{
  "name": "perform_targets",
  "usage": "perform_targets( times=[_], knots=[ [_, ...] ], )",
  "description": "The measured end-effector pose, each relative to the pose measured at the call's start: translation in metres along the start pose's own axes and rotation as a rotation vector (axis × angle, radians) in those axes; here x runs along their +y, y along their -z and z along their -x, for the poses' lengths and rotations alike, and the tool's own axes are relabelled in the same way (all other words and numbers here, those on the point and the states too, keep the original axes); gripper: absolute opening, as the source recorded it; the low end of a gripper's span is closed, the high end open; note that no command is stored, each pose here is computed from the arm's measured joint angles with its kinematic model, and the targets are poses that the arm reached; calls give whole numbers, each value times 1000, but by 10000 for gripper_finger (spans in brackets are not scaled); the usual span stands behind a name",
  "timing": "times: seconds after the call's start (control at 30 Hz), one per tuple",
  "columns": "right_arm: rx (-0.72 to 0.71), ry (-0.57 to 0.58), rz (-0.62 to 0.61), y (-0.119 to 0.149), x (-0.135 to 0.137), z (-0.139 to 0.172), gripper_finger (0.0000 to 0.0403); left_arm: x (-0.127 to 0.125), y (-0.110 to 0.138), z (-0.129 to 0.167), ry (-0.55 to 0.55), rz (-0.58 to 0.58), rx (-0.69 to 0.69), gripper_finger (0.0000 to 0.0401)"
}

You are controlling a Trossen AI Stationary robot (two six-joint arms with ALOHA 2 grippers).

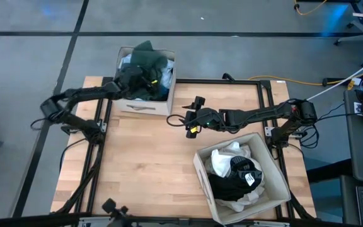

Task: Sort clothes
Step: Put the dark green polo into the top white laundry bin

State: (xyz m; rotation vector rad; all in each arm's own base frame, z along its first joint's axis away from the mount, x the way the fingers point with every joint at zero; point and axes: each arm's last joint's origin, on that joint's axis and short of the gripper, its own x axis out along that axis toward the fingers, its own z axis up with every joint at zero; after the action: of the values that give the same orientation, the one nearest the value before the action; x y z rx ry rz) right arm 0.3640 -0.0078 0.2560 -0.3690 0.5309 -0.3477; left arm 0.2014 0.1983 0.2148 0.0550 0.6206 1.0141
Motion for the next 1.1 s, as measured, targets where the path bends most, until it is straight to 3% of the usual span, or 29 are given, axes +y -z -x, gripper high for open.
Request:
perform_targets(
  times=[0.23,0.47,0.8,1.1],
  knots=[
    [20,-6,8,2,1,0,269,-11,35,-43,168,77,182,6],
    [20,-6,8,2,1,0,269,-11,41,-51,213,149,191,33],
    [24,-8,9,3,1,0,269,7,3,-8,281,207,125,134],
    [30,23,9,3,0,0,269,32,-39,59,282,220,-165,170]
  ],
)
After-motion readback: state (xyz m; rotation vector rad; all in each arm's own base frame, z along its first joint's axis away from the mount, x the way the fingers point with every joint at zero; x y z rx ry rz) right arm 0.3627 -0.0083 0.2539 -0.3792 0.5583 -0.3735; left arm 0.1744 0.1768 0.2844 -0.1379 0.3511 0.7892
